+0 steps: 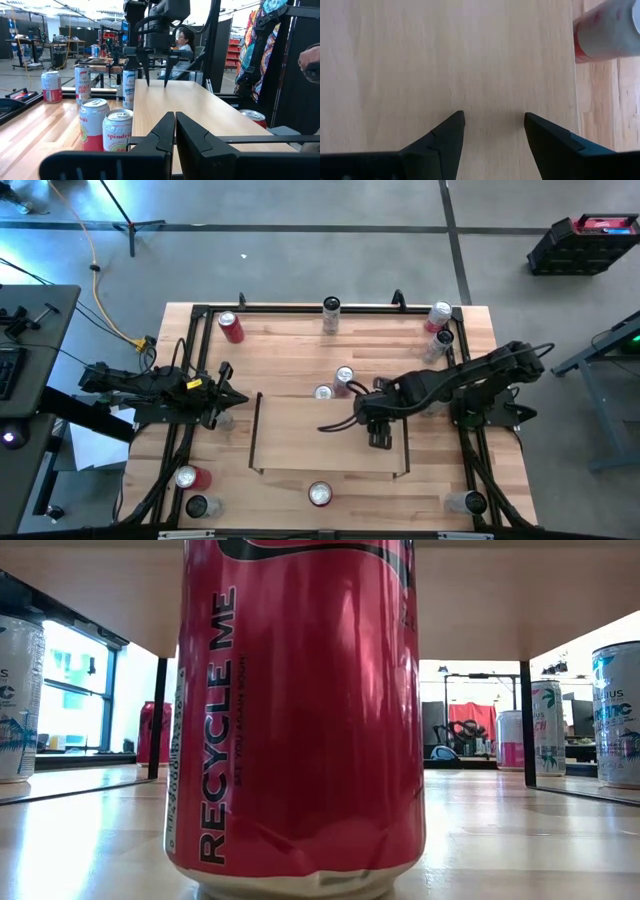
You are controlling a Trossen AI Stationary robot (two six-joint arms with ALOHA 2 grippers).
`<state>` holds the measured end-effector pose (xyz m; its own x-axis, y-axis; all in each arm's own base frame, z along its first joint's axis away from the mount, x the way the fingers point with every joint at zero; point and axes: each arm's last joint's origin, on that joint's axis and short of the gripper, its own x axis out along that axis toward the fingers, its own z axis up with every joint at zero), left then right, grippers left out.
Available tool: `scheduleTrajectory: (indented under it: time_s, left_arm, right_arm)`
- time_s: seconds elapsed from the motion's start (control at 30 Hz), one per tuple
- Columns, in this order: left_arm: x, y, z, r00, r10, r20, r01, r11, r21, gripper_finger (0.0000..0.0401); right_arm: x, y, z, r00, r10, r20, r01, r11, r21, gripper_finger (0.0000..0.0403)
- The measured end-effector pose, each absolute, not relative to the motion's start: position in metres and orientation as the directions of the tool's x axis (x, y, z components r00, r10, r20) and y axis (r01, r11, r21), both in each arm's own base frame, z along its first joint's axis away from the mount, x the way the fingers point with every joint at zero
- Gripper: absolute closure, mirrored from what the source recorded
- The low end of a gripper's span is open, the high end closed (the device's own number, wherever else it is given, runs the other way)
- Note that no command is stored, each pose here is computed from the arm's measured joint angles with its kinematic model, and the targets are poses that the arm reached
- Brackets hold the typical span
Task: Place canned beverage on shelf
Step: Move the shelf to the center of the table, then put the bottom right red-black soda can on the shelf
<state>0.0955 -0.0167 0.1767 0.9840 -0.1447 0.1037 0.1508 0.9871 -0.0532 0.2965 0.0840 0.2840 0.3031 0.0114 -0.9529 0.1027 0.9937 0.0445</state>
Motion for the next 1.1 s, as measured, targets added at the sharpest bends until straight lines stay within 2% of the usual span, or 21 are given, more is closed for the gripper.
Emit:
scheduleTrajectory:
  time_s: [0.13,0.27,0.47,0.67,1.1]
  left_arm:
    - [0.095,-0.017,0.177,0.984,-0.145,0.104,0.151,0.987,-0.053,0.0396]
    - [0.095,-0.017,0.177,0.984,-0.145,0.104,0.151,0.987,-0.053,0.0396]
    - [0.095,-0.017,0.177,0.984,-0.145,0.103,0.151,0.987,-0.053,0.0396]
    - [0.095,-0.017,0.177,0.984,-0.145,0.104,0.151,0.987,-0.053,0.0396]
    - [0.095,-0.017,0.177,0.984,-0.145,0.103,0.151,0.987,-0.053,0.0396]
  right_arm:
    - [0.303,0.093,0.312,0.404,0.041,-0.914,0.032,0.998,0.059,0.0206]
    - [0.306,0.113,0.343,0.573,0.025,-0.819,-0.098,0.994,-0.038,0.0206]
    - [0.311,0.155,0.363,0.763,0.173,-0.623,-0.317,0.940,-0.128,0.0206]
    - [0.313,0.177,0.354,0.819,0.260,-0.511,-0.406,0.893,-0.196,0.0197]
    - [0.345,0.198,0.324,0.799,0.323,-0.507,-0.486,0.844,-0.229,0.0099]
